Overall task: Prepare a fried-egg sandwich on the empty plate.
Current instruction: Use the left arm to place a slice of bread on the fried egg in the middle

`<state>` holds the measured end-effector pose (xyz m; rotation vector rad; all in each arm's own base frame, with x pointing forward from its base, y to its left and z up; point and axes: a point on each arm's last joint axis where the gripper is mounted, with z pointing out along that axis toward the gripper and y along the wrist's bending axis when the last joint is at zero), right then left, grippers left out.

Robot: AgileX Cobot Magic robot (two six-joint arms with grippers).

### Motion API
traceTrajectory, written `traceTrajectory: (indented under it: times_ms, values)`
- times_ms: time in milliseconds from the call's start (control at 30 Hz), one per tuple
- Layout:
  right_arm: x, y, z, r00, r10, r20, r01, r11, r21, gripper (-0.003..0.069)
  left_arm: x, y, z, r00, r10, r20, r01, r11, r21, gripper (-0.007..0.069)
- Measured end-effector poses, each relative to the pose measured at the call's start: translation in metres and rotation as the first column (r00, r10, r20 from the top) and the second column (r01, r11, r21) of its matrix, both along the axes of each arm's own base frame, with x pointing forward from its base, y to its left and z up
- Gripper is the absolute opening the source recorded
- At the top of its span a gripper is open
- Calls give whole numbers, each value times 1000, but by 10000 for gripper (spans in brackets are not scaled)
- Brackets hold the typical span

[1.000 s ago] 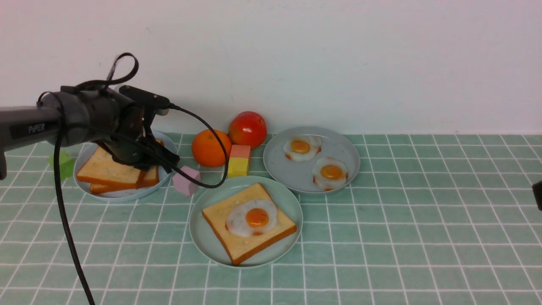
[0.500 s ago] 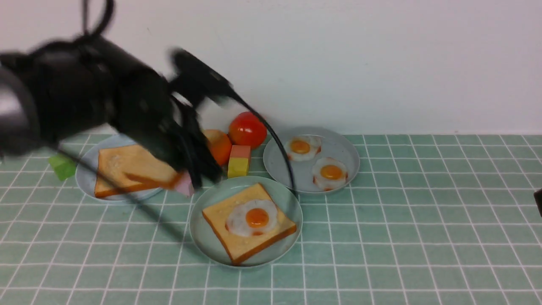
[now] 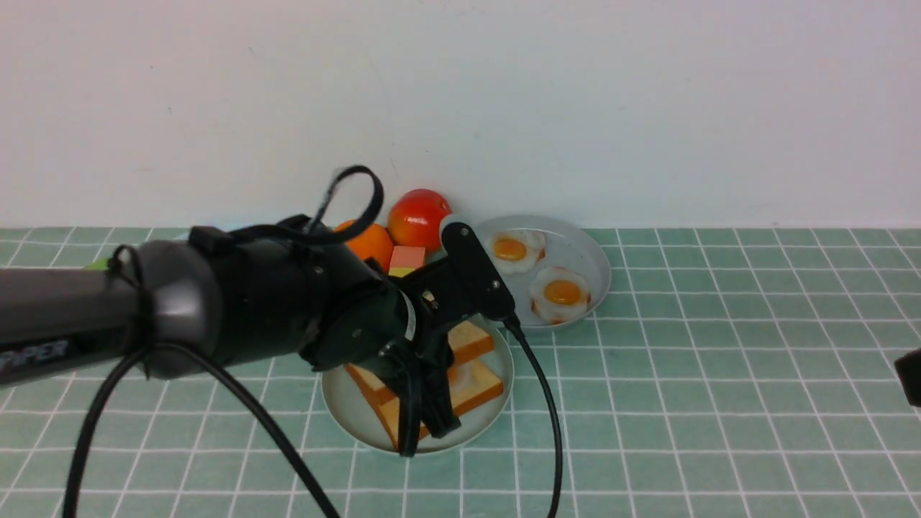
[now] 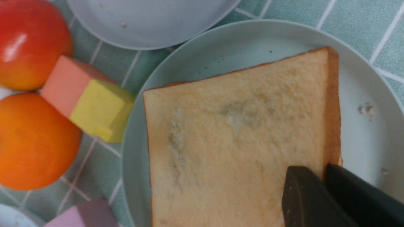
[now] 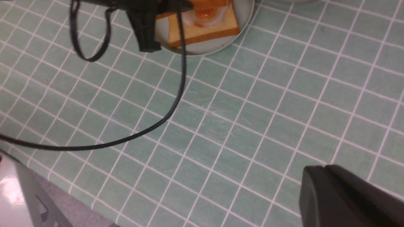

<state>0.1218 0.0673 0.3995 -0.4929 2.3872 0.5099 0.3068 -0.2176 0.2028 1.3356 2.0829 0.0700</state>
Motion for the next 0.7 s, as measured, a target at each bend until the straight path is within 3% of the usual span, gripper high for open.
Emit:
traceTrajectory:
  times_ms: [400, 700]
  values:
    - [-1, 2, 0, 1000, 10, -10, -9, 1000, 19, 43, 4, -6, -21, 999, 15, -42, -16, 1000, -21, 62]
    - [-7, 0, 3, 1000, 10, 9, -10, 1000, 25, 52, 2, -7, -17, 994, 67, -84, -75, 993, -88, 253]
